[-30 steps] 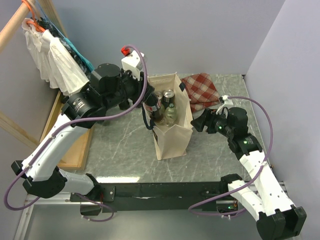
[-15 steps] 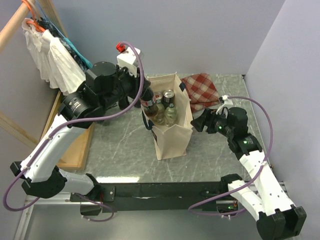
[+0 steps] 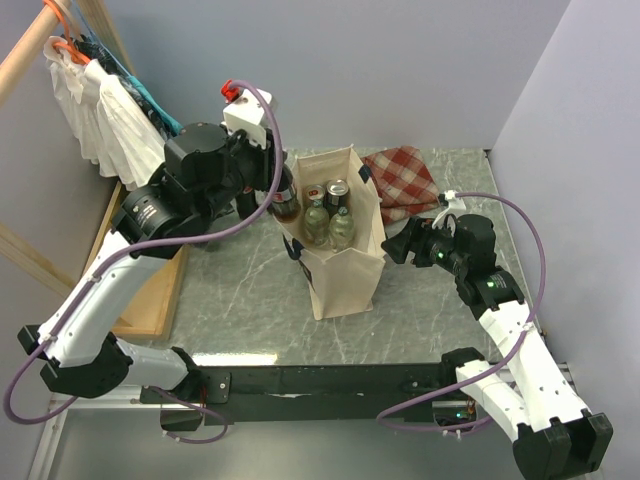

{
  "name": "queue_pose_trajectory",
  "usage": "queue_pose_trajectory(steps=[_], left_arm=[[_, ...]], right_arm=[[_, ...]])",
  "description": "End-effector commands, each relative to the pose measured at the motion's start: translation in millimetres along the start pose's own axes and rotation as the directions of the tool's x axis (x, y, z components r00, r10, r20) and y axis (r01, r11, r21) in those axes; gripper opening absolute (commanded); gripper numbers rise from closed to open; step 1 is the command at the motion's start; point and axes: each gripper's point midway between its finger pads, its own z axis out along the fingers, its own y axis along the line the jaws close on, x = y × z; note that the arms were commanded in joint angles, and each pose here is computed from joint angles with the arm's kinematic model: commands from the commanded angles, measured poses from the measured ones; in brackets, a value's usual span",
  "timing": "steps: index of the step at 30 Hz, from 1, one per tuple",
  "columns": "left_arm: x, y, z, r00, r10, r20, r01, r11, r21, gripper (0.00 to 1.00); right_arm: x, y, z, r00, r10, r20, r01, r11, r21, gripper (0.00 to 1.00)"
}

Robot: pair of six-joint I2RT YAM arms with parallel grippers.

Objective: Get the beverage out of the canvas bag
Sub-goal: Place the drink at the center of the board.

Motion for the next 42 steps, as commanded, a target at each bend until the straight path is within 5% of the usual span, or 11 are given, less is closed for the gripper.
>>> queue_pose_trajectory(steps=[1,17,24,42], left_arm=[[-105.7,26.8,-52.3,0.932,-0.053,0.359,0.081,0.995,-0.065,0.01],[-85.8,44.8,-53.9,0.938,-0.035,0.346,0.095,0.983,-0.158,0.01],[-44.2,53.2,-22.4,0.971,0.018,0.240,0.035,0.976,-0.215,0.01],[9.9,102.5,43.5,0.977,-0.120,0.177,0.151,0.974,-0.172,0.01]], right_arm=[[-8.4,3.9,-0.6,1.000,-0.013,0.022,0.014,1.000,-0.007,0.82],[-7.9,5.7,-1.9,1.000,-0.015,0.024,0.015,1.000,-0.012,0.82],[-7.1,4.6,-1.2,1.000,-0.014,0.022,0.014,1.000,-0.010,0.82],[-5.0,-0.8,3.1,1.000,-0.024,0.006,0.024,1.000,0.008,0.82]])
